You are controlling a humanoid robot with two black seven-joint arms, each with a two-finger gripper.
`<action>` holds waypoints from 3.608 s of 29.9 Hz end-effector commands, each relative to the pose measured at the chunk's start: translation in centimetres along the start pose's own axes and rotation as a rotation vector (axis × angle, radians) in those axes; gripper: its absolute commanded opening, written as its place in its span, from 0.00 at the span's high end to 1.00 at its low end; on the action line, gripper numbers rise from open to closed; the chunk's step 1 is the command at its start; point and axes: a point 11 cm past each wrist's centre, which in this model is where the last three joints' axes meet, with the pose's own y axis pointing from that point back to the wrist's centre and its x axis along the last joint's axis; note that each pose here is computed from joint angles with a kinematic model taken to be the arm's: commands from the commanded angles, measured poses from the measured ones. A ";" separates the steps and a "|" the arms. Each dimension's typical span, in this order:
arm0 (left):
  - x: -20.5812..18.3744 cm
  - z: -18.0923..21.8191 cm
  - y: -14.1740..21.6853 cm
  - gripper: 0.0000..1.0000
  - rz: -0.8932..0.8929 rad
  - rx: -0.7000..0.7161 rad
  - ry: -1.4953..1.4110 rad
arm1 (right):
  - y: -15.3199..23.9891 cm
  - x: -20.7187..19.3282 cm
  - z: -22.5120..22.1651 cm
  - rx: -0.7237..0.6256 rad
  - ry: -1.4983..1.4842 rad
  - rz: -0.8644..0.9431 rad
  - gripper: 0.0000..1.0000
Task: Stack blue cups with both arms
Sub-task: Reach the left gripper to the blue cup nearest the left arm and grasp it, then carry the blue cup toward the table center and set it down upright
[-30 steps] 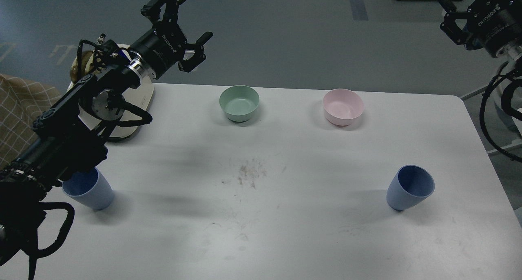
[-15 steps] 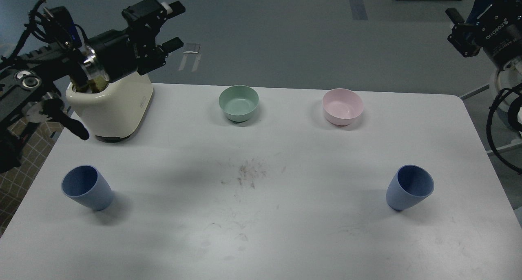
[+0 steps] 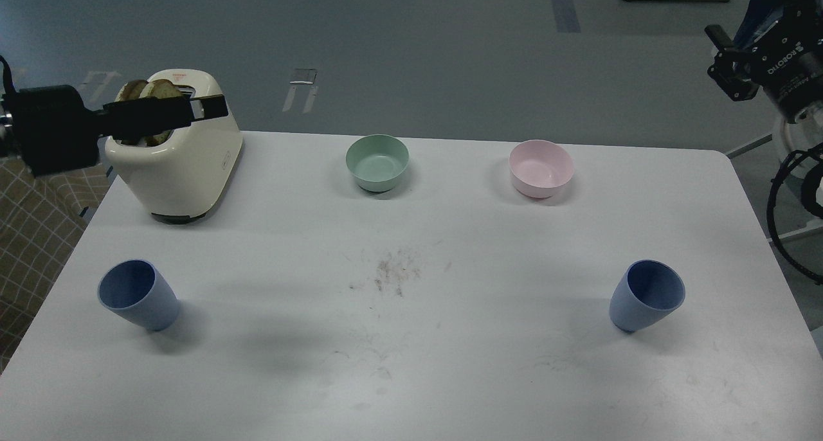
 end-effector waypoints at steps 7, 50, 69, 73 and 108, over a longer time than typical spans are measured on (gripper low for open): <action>-6.1 -4.6 1.7 0.03 -0.279 0.199 -0.142 | 0.0 0.2 -0.4 0.014 -0.005 0.007 0.00; -14.0 -15.0 6.9 0.41 -0.378 0.487 -0.102 | 1.0 1.2 -0.3 0.036 -0.030 0.041 0.00; -13.9 -15.2 6.4 1.00 -0.309 0.467 -0.177 | 1.1 1.3 -0.7 0.045 -0.028 0.045 0.00; -12.9 -14.1 5.3 1.00 -0.288 0.428 -0.202 | 1.0 1.3 -0.9 0.050 -0.028 0.044 0.00; -9.6 9.9 -21.9 1.00 -0.427 -0.256 -0.641 | -8.4 -9.4 -11.7 0.169 0.163 -0.255 0.00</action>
